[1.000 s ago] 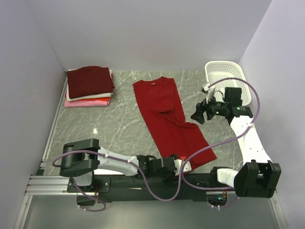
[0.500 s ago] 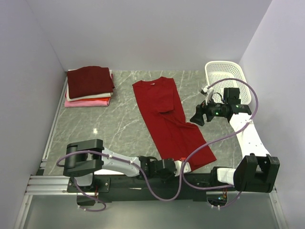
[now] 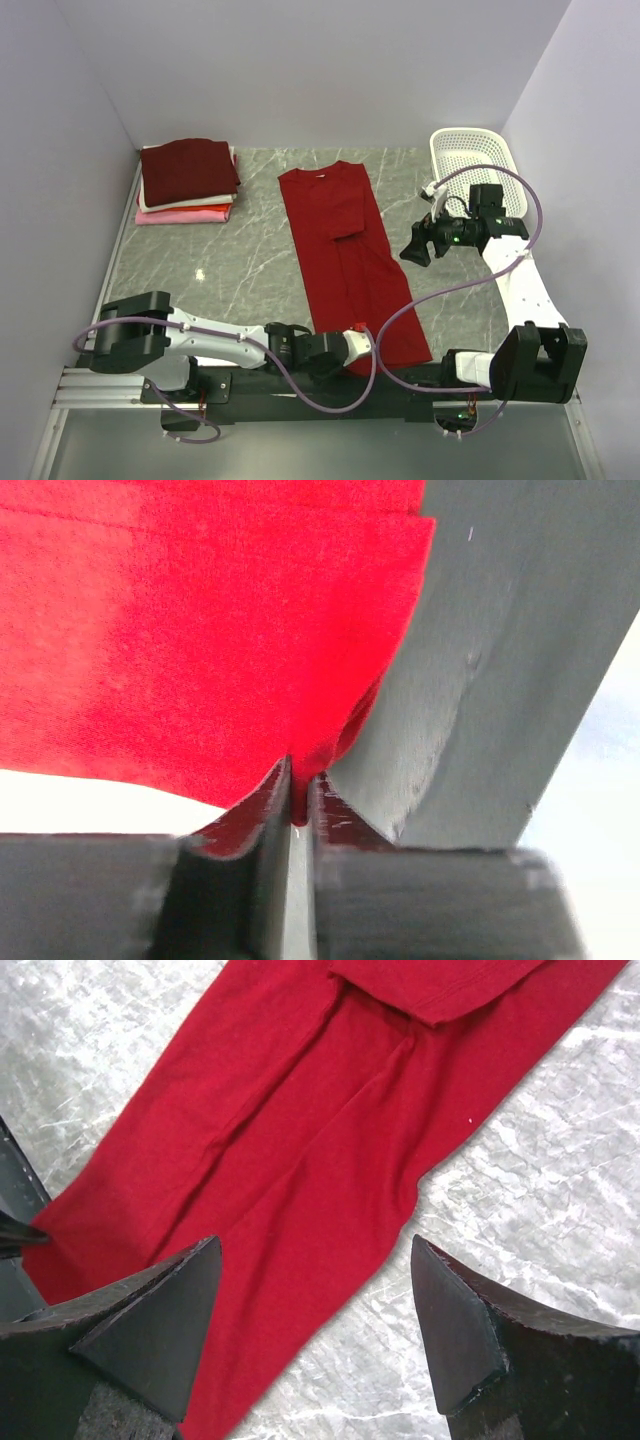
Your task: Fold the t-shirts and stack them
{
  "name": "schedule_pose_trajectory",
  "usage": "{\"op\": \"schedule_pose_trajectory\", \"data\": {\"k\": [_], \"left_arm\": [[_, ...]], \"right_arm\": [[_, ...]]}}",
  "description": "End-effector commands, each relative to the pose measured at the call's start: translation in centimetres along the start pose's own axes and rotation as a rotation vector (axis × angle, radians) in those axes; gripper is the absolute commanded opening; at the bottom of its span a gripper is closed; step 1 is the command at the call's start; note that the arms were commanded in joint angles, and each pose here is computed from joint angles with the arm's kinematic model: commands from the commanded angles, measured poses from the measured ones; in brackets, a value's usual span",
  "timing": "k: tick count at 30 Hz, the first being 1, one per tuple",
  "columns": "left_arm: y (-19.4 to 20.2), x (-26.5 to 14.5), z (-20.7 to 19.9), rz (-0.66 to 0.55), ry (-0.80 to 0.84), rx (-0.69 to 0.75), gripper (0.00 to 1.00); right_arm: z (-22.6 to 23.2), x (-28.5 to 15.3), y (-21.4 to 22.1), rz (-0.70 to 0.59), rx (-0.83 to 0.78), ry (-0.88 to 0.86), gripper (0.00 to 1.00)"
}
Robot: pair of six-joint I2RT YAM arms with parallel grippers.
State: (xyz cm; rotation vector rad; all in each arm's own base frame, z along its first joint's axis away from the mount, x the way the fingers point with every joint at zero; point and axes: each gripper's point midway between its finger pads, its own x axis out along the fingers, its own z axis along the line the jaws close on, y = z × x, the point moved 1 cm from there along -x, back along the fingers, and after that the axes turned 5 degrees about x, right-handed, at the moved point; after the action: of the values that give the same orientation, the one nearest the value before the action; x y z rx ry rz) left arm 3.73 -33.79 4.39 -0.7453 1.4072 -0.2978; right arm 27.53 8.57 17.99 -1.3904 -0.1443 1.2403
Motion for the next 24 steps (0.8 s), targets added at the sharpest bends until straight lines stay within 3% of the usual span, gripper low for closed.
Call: {"op": "schedule_pose_trajectory", "data": {"k": [1,4,7,10,11,14,18,20,22,23,24], "left_arm": [[-0.1,-1.9,-1.4,0.057,0.060,-0.085,0.19],[-0.3,-3.3,-2.1,0.050,0.104,-0.142,0.37],[-0.7,-5.4,-1.8,0.011,0.097,-0.188,0.46],[-2.4,-8.0,0.5,-0.099,0.022,-0.264,0.67],[-3.7,-9.4,1.4,-0.167,0.016,-0.297,0.67],[-6.1,-11.6,6.7,-0.314,-0.031,-0.445,0.72],[-8.7,-13.9,19.7,-0.553,-0.209,-0.718,0.80],[-7.7,-12.3,24.5,-0.524,-0.241,-0.853,0.78],[-8.1,-13.4,30.4,-0.591,-0.263,-0.987,0.72],[-6.6,-11.0,32.8,-0.536,-0.273,-1.068,0.71],[-7.3,-11.8,35.9,-0.578,-0.294,-1.120,0.72]], "right_arm": [[-0.3,-0.7,-1.6,-0.020,-0.040,0.012,0.82],[-0.4,-0.7,-1.5,-0.019,-0.035,0.014,0.82],[-0.5,-0.5,-1.4,-0.016,-0.033,0.017,0.82],[-0.7,-0.4,-1.2,-0.009,-0.026,0.018,0.82],[-0.7,-0.4,-1.2,-0.008,-0.024,0.019,0.82],[-0.9,-0.2,-1.0,-0.002,-0.021,0.017,0.82],[-0.9,-0.1,-0.8,0.002,-0.019,0.017,0.82],[-0.8,-0.1,-0.8,0.000,-0.018,0.008,0.82],[-0.7,-0.1,-0.8,-0.001,-0.018,0.000,0.82],[-0.6,-0.1,-0.8,0.000,-0.018,-0.005,0.82],[-0.6,-0.1,-0.8,-0.001,-0.017,-0.005,0.82]]}}
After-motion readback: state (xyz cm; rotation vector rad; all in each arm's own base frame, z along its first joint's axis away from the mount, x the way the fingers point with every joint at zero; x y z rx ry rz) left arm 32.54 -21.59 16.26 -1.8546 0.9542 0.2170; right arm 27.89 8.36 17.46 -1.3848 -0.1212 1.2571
